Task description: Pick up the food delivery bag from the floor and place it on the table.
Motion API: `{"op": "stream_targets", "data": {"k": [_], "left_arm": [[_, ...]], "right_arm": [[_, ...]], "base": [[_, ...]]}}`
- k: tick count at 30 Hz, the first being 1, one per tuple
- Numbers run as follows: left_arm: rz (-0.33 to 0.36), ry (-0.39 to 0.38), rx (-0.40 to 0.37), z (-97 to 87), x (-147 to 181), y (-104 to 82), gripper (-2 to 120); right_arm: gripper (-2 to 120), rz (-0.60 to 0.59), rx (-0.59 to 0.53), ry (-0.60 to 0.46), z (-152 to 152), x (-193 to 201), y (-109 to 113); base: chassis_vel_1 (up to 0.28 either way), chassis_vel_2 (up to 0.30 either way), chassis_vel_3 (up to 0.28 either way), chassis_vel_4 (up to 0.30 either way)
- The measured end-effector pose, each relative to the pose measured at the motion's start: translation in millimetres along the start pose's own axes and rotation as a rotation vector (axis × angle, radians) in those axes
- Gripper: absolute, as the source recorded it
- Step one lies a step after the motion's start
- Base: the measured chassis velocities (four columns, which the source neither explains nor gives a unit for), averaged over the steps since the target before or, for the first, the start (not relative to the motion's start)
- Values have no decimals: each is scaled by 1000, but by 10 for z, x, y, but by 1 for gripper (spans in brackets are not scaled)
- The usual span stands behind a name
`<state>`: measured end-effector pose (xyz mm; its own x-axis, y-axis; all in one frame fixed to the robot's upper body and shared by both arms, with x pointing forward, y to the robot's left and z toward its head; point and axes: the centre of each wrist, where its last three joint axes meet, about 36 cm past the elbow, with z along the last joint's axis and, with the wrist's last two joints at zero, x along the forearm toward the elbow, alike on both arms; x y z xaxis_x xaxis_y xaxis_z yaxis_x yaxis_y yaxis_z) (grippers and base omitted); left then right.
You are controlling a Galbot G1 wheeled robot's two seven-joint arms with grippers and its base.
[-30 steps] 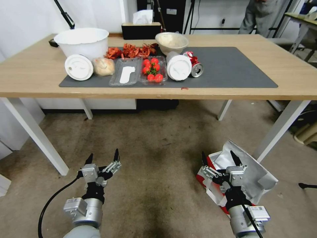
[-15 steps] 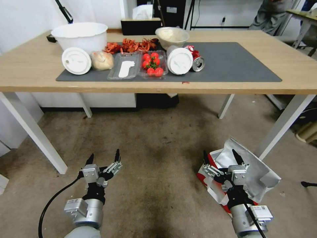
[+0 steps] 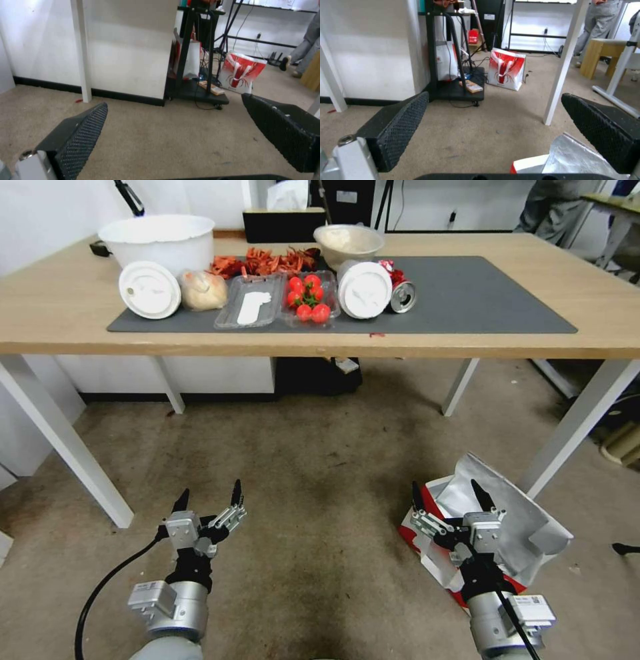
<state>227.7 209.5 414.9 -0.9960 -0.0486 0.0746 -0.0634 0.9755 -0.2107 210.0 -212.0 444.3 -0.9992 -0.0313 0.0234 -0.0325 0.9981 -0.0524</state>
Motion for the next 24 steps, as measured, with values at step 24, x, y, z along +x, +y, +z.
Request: {"op": "stream_targets", "data": {"k": [24], "left_arm": [[0,-12,3,-12,13,-4,100]], "right_arm": [[100,3,1,0,-5,11,-8]], "base": [[0,0,0,0]]}}
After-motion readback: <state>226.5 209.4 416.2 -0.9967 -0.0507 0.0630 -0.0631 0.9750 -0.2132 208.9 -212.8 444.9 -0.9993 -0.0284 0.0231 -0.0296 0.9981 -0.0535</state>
